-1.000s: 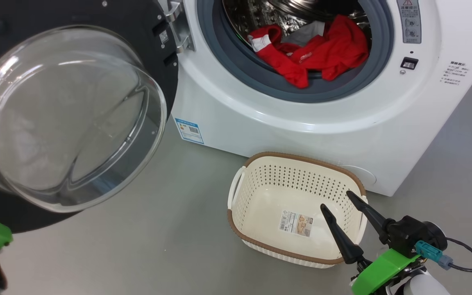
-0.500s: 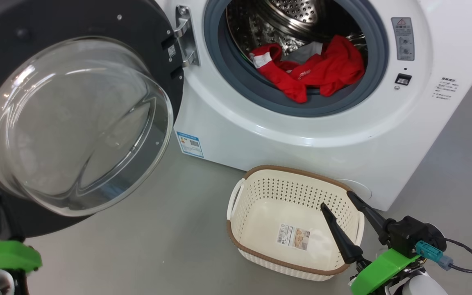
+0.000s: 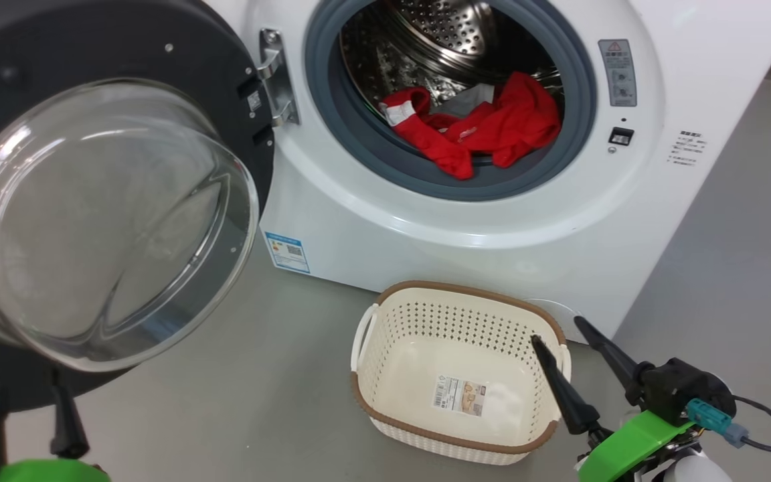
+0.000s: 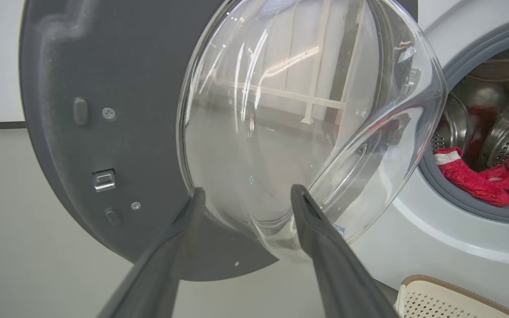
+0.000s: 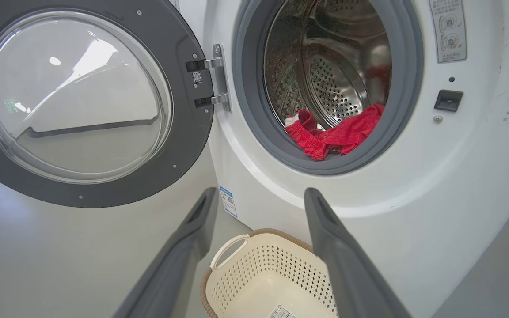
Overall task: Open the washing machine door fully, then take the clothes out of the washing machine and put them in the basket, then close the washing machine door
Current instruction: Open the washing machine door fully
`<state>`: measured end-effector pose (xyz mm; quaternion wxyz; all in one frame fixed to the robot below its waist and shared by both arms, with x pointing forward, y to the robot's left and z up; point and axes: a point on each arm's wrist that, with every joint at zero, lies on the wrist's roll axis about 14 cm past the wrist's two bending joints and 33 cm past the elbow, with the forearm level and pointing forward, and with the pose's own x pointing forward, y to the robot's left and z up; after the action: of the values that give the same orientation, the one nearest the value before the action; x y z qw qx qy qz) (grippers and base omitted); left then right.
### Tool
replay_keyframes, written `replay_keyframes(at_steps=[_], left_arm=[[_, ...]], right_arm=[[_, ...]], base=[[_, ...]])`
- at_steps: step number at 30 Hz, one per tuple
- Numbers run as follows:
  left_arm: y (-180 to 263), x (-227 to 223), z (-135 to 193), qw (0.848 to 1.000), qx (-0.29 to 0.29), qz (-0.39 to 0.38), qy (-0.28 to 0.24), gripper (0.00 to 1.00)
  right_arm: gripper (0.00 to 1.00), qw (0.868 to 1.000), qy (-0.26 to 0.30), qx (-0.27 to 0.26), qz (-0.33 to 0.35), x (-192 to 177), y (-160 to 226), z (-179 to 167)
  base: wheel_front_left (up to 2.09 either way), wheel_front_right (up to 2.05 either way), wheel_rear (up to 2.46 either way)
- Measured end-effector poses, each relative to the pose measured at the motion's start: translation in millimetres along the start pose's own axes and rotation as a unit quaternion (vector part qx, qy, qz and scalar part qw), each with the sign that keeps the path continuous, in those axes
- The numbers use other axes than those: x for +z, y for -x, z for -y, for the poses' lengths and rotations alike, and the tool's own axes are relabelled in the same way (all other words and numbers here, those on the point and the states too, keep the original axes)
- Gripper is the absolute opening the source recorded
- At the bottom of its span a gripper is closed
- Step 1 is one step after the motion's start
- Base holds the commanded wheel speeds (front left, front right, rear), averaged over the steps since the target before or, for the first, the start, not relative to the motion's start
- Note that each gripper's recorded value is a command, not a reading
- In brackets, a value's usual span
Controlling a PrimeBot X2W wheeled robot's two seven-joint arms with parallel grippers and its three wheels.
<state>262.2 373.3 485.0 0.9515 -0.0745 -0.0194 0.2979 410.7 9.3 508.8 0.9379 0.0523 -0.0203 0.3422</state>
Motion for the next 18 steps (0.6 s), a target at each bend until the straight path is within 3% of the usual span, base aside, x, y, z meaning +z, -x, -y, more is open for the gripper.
replay_keyframes(at_steps=[18], left_arm=[[7.2, -17.8, 106.5, 0.988, -0.154, -0.020, 0.017, 1.00]], right_arm=[[1.00, 0.994, 0.005, -0.108, 0.012, 9.4, 41.9, 62.7]], base=[[0.00, 0.00, 0.00]])
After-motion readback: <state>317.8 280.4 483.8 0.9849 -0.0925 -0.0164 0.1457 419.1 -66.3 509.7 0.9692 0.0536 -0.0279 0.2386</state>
